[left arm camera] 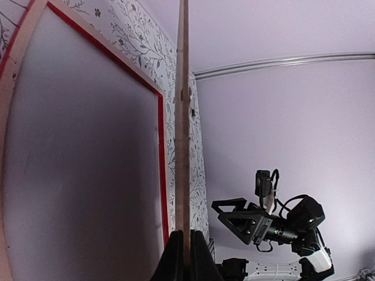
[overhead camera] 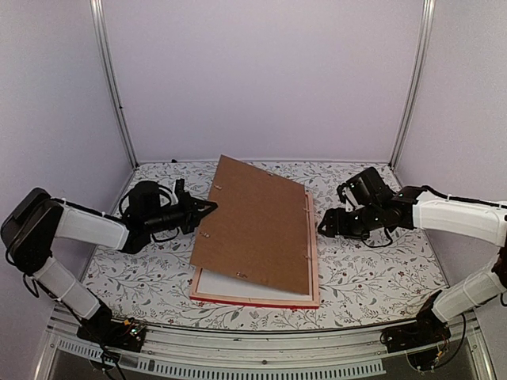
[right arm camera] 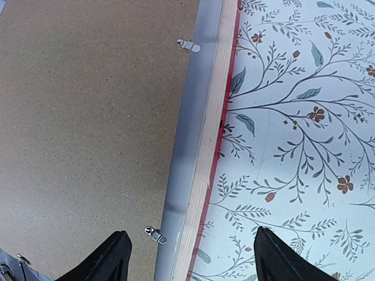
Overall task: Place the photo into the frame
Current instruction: Adjust the fastener on the backboard, then place the backboard with the photo.
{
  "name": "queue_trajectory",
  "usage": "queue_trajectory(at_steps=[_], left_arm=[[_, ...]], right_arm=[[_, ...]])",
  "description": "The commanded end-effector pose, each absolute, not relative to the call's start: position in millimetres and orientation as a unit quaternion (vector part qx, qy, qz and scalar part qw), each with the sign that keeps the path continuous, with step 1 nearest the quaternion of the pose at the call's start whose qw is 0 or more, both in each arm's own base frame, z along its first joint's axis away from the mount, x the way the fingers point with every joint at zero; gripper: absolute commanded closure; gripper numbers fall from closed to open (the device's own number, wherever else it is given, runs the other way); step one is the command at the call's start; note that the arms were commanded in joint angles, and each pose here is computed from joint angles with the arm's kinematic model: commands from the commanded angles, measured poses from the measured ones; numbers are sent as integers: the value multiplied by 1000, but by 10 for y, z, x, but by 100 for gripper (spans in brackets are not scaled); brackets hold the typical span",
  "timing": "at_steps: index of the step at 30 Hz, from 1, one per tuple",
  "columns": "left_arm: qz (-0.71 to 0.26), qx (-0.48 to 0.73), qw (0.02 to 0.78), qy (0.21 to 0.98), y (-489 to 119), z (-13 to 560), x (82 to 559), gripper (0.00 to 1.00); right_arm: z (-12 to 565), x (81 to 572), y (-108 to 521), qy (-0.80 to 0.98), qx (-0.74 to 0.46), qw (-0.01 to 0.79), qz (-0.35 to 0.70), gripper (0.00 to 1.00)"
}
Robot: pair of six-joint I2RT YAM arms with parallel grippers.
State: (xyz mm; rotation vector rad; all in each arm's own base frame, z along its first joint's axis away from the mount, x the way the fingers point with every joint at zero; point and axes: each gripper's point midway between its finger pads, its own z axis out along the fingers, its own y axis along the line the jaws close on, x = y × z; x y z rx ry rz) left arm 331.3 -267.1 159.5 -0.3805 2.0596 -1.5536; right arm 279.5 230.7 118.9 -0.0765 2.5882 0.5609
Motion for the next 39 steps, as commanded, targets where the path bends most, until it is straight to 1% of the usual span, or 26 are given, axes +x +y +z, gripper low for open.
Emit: queue_trajectory(at_steps=[1, 8, 39], left_arm=[[-613, -112, 278, 731, -2801, 1830, 3319, 100], [-621, -115, 261, 730, -2854, 1737, 3322, 100], [-606, -129, 243, 747, -2858, 1506, 3288, 100]], right_arm=[[1197, 2780, 2139, 949, -26, 253, 186, 24], [1110, 2766, 2056, 952, -21, 248, 178, 24], [910, 2747, 2033, 957, -19, 231, 171, 25]])
